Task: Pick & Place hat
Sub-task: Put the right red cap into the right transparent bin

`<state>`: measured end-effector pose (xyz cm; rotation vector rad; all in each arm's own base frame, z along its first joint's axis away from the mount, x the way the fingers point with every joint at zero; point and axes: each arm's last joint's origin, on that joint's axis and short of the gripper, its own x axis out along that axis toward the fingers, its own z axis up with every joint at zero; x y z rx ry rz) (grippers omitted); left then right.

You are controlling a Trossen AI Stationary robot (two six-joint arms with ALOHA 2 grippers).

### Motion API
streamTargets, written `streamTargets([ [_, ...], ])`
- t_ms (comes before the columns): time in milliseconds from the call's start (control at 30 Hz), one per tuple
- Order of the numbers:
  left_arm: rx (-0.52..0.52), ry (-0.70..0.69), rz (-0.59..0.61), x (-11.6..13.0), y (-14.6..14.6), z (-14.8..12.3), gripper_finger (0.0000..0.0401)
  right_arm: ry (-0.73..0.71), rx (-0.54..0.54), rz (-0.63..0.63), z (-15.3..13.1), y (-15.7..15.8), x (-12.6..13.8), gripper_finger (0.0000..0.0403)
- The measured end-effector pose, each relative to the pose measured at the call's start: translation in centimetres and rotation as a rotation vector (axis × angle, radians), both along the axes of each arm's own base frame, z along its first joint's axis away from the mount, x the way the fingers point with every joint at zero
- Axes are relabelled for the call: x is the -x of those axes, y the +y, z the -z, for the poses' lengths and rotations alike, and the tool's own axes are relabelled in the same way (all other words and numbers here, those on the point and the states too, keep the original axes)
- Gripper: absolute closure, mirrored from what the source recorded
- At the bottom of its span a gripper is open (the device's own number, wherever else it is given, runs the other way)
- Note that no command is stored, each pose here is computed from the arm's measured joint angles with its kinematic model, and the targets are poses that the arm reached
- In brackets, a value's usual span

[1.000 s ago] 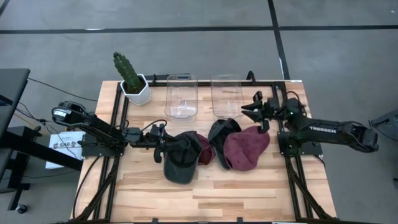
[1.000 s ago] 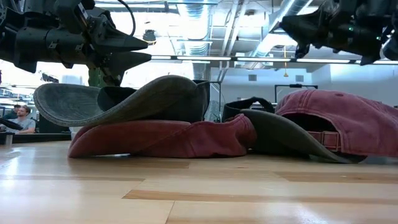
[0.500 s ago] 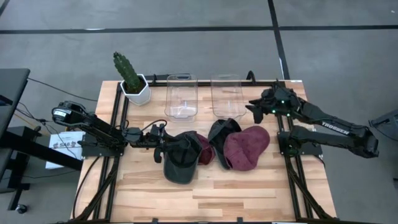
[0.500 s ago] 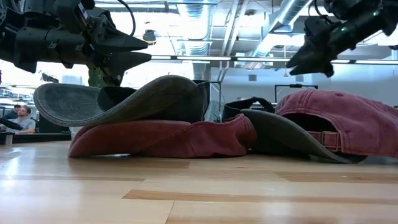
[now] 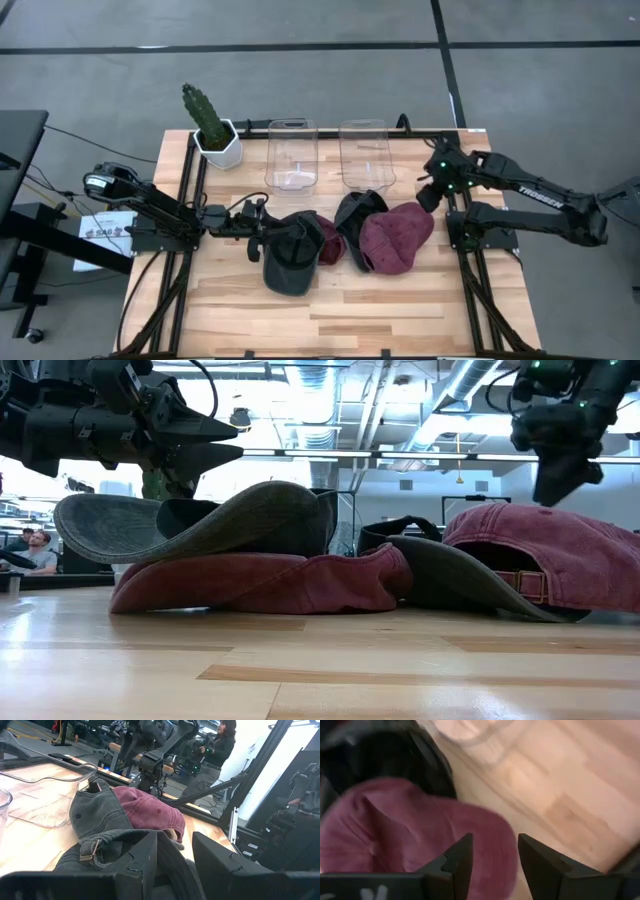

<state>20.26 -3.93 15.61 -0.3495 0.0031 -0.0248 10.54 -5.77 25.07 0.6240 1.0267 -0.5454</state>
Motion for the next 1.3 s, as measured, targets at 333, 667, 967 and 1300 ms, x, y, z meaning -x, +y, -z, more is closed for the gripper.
streamTargets([
  [333,0.0,0.0,0.0,0.0,0.0,0.0,0.0279,0.193,-0.118,0.014,2.7,-0.6,-1.1,0.0255],
  [667,0.0,0.0,0.0,0.0,0.0,0.0,0.0279,0.355,-0.205,-0.017,5.0,-1.4,-2.5,0.0237],
  [967,-0.004,0.0,0.0,0.0,0.0,0.0,0.0279,0.444,-0.258,-0.019,6.4,-1.9,-3.3,0.0186],
  [1300,-0.004,0.0,0.0,0.0,0.0,0.0,0.0279,0.436,-0.489,-0.106,8.2,-1.9,-4.4,0.0164],
])
